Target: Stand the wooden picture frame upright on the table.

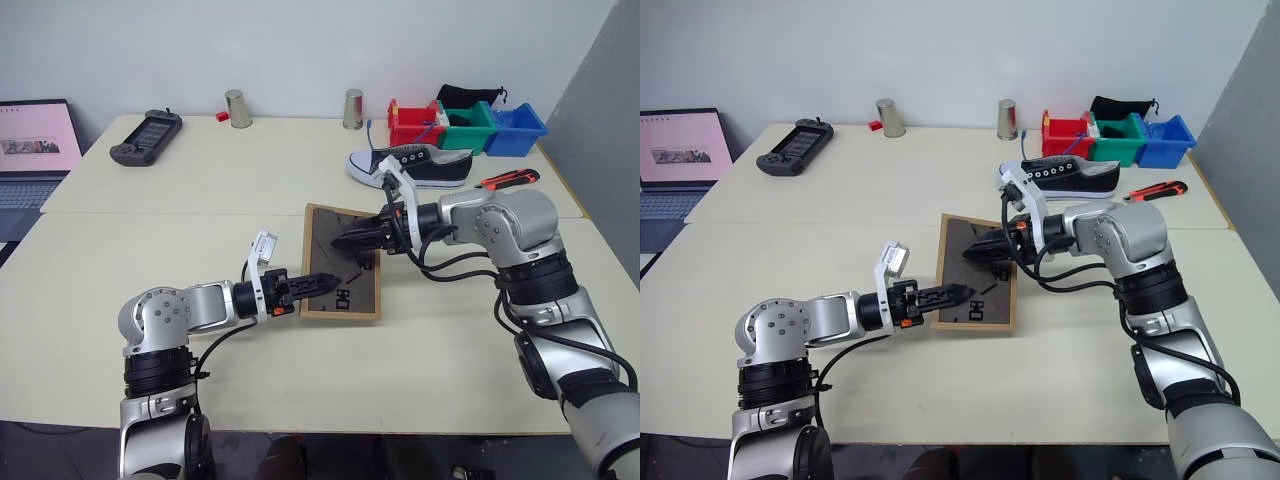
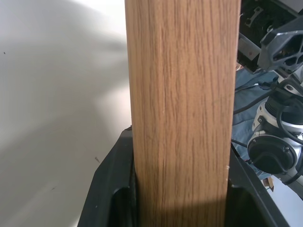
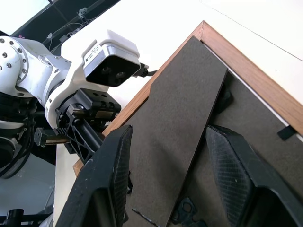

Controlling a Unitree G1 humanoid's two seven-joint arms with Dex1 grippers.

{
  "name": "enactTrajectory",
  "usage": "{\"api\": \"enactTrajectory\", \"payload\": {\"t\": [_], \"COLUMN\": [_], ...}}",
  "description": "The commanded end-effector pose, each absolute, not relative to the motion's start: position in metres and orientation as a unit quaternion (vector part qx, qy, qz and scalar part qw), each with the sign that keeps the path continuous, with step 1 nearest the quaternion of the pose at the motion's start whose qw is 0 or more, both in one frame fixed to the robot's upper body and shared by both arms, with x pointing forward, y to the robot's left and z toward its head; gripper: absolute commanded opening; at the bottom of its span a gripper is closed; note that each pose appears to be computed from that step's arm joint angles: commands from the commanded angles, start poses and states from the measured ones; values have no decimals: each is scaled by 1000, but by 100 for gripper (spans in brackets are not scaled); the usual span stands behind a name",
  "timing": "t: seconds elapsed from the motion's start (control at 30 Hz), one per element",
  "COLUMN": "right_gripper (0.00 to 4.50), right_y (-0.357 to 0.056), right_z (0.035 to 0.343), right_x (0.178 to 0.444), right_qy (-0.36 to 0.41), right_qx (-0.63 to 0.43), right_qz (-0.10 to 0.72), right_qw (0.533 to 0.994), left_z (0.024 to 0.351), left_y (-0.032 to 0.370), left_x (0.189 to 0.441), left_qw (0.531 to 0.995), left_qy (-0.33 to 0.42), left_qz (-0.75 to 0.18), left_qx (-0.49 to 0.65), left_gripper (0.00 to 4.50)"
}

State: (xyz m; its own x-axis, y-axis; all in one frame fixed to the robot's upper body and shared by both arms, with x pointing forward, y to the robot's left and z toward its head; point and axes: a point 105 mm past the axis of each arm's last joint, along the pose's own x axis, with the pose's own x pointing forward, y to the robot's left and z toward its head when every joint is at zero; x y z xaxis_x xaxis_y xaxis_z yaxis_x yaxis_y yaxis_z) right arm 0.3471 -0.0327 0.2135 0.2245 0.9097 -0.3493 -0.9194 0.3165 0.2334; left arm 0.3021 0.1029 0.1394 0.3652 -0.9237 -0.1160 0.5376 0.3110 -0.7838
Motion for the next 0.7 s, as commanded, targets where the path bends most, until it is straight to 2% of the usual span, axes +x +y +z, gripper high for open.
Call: {"api": "enactTrajectory", "payload": {"t": [0.03, 0.17, 0.4, 0.7], "right_gripper": [253, 253, 253, 253], "right_y": [-26, -21, -28, -34], "right_z": [236, 252, 256, 259], "right_x": [340, 321, 291, 284], "right_qy": [185, 173, 165, 152], "right_qx": [2, 41, 37, 35], "right_qz": [610, 657, 711, 720], "right_qw": [771, 733, 683, 676], "left_z": [156, 155, 158, 159], "left_y": [100, 102, 104, 102], "left_x": [299, 301, 303, 306], "left_qw": [752, 755, 756, 756], "left_qy": [254, 255, 253, 253], "left_qz": [-511, -505, -505, -507], "left_qx": [-331, -331, -330, -329], "left_gripper": [135, 135, 135, 135]}}
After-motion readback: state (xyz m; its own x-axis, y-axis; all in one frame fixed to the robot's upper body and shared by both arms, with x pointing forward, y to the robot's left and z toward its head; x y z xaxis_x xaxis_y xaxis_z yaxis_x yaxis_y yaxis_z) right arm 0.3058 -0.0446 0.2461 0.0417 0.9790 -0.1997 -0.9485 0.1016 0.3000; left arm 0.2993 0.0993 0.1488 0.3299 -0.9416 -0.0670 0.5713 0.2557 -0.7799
